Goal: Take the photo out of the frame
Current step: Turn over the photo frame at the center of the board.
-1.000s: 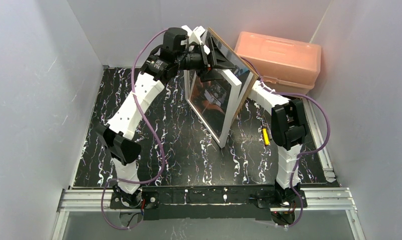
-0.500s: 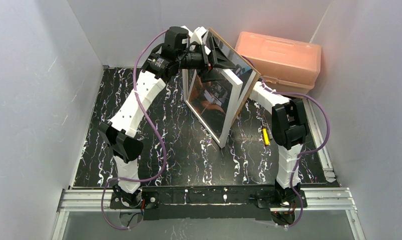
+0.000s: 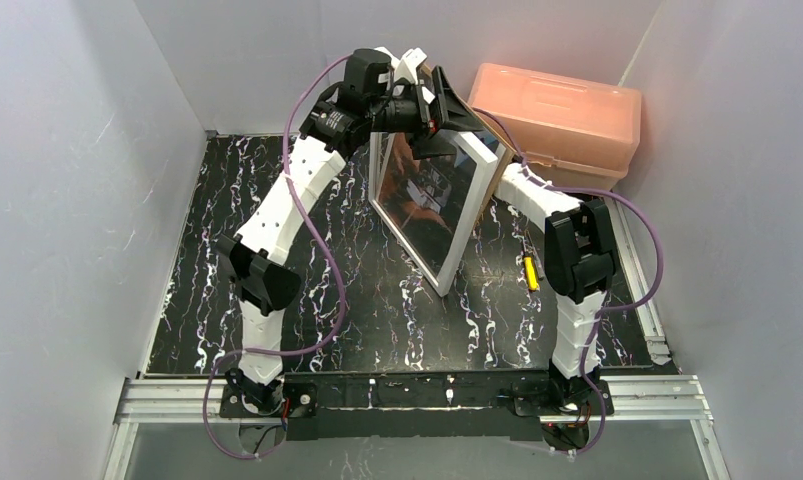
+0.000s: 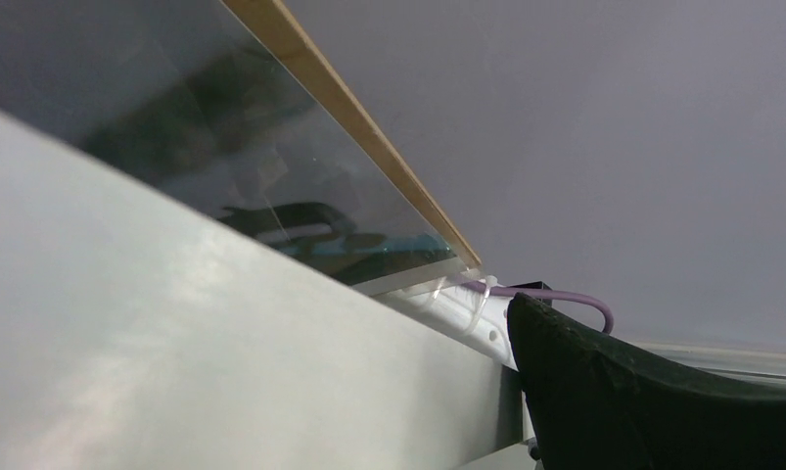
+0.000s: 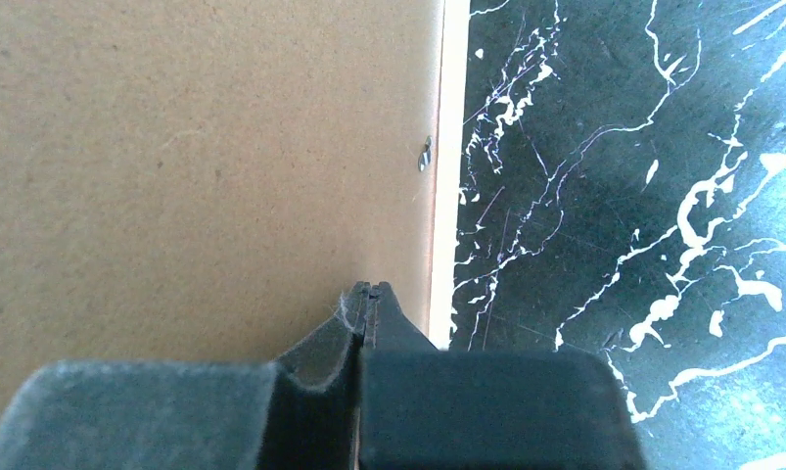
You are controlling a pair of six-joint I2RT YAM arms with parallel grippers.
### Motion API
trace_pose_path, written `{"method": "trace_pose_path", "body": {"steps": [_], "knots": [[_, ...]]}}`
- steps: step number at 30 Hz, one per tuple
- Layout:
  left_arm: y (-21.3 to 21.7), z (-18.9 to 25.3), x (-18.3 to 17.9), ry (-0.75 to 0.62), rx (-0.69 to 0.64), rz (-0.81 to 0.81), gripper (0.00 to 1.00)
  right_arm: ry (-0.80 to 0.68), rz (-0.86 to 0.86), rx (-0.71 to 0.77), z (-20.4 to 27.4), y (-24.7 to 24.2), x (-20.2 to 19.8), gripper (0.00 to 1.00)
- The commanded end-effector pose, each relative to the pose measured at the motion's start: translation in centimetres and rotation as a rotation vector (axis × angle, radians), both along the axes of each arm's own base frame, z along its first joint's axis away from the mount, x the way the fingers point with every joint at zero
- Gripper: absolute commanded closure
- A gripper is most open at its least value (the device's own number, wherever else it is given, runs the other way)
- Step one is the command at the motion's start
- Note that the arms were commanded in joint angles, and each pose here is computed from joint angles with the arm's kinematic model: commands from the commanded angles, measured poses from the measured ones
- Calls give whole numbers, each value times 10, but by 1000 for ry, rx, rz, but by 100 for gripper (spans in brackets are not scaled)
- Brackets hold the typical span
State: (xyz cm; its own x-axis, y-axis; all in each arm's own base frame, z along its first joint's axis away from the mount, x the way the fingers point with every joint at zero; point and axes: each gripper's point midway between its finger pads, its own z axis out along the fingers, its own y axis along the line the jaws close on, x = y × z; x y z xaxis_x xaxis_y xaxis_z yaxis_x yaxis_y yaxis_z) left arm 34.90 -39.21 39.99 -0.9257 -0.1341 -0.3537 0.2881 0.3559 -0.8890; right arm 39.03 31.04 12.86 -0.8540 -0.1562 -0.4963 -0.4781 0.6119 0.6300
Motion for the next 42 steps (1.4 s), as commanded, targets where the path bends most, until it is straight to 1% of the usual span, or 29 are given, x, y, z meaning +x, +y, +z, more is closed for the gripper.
{"method": "trace_pose_path", "body": {"steps": [1, 3, 5, 7, 11, 14, 18, 23, 27, 32, 38, 40, 42], "knots": [[5, -30, 2, 195, 32, 58, 1, -94, 15, 19, 39, 3, 0, 99], [4, -18, 3, 209, -21, 66, 2, -92, 15, 18, 39, 3, 0, 99], [5, -11, 2, 242, -35, 81, 1, -92, 18, 22, 39, 3, 0, 99], [10, -15, -1, 318, 2, 120, 2, -97, 16, 21, 42, 4, 0, 99], [18, -16, -9, 438, 25, 183, 2, -108, 11, 14, 44, 2, 1, 99], [30, -22, -17, 486, 54, 244, 1, -107, 17, 13, 45, 4, 0, 99], [43, -20, -23, 463, 70, 295, 1, -119, 25, 9, 47, 7, -2, 99], [48, -18, -25, 441, 84, 294, 1, -135, 29, -8, 53, 11, -4, 99], [52, -17, -21, 425, 121, 324, 2, -149, 24, -54, 59, 15, -8, 99], [49, -13, -11, 410, 117, 358, 1, -157, 24, -107, 64, 18, -19, 99], [50, -18, -13, 408, 138, 360, 2, -190, 34, -172, 78, 22, -30, 99], [53, -20, -17, 410, 155, 358, 2, -188, 38, -179, 82, 23, -35, 99], [63, -29, -24, 439, 206, 381, 1, -184, 38, -176, 87, 24, -38, 99]]}}
